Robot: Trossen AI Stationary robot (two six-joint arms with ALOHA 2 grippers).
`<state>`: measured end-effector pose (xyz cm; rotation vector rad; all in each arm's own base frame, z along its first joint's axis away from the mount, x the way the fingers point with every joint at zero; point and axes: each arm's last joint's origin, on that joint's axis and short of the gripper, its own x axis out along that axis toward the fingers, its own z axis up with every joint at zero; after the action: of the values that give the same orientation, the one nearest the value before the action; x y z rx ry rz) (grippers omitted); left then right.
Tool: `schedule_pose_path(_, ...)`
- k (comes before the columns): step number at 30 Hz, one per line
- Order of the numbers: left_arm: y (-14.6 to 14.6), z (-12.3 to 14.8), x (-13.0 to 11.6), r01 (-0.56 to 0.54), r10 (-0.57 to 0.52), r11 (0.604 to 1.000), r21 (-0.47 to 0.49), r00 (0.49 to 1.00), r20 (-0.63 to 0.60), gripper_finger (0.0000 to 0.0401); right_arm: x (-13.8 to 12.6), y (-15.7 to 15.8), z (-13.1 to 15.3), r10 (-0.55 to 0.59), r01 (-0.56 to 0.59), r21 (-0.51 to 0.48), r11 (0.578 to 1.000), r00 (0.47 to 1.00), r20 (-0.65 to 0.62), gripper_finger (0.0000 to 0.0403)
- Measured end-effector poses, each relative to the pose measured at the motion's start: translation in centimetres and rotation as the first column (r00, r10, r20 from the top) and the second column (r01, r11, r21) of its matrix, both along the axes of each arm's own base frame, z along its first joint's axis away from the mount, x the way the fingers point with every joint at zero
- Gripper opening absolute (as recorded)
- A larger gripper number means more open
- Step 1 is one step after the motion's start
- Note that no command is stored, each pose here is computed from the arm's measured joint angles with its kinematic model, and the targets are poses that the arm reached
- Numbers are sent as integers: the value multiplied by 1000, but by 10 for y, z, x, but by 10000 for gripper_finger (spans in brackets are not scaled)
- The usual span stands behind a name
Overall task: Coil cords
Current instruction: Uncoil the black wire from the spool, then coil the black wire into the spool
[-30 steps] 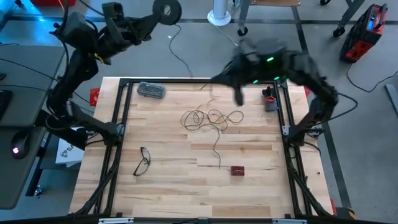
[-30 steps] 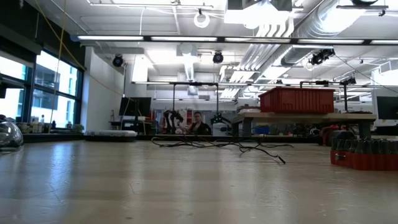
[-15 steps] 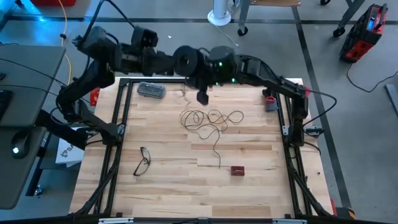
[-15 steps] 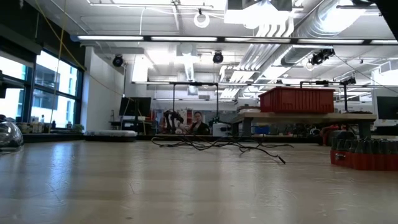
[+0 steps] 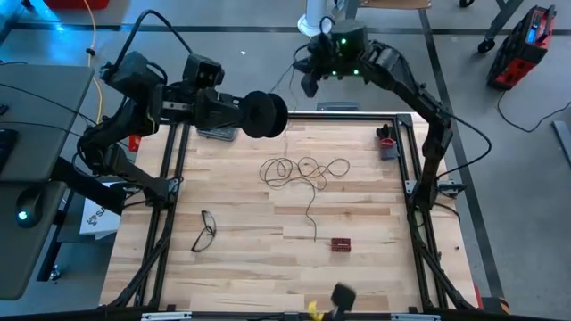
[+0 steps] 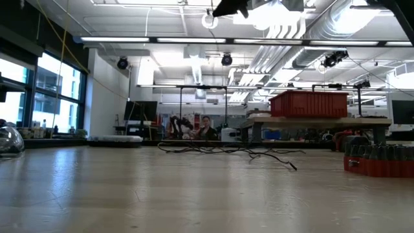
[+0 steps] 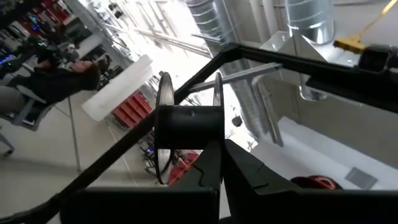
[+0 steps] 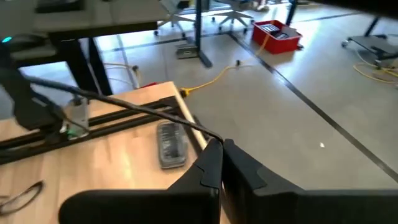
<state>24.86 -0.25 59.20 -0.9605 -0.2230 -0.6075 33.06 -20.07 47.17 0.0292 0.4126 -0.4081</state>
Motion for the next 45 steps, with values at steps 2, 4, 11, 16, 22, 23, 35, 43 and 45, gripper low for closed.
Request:
schedule_pose_path(2, -2, -2, 1, 26, -27, 1000, -11, 999, -28, 0, -6, -9, 0, -21, 21, 4, 1000, 1000, 3, 0)
schedule_pose_path(4, -4, -7, 3, 64, -65, 998, -11, 994, -91, 0, -12, -18, 1, -39, 39, 6, 999, 999, 8, 0)
schedule_pose_path(11, -8, -21, -6, 84, -75, 996, 19, 958, -278, 0, -45, -43, 9, -174, 174, 1, 985, 985, 10, 0)
schedule_pose_path(16, 9, -16, -5, -57, 71, 995, 76, 978, -196, 0, -64, -42, 20, -194, 192, 32, 981, 980, 50, 0)
schedule_pose_path(22, 33, -14, -14, -200, 228, 959, 203, 965, -127, 0, -70, -28, 21, -46, 45, 90, 995, 999, 16, 10)
schedule_pose_path(23, 37, -18, -16, -228, 272, 938, 260, 951, -146, 0, -71, -23, 21, -22, 23, 93, 995, 1000, -5, 19)
schedule_pose_path(35, 51, -112, -22, -38, 834, 454, 890, 370, -409, 0, -100, 63, 22, 183, -127, 202, 971, 941, -286, 179)
schedule_pose_path(43, 27, -167, 27, -20, 810, 404, 915, 471, -348, 0, -74, 116, 18, 277, -243, 139, 960, 896, -347, 173)
schedule_pose_path(45, 20, -179, 34, -18, 808, 394, 919, 484, -336, 0, -64, 123, 13, 268, -247, 105, 963, 895, -356, 168)
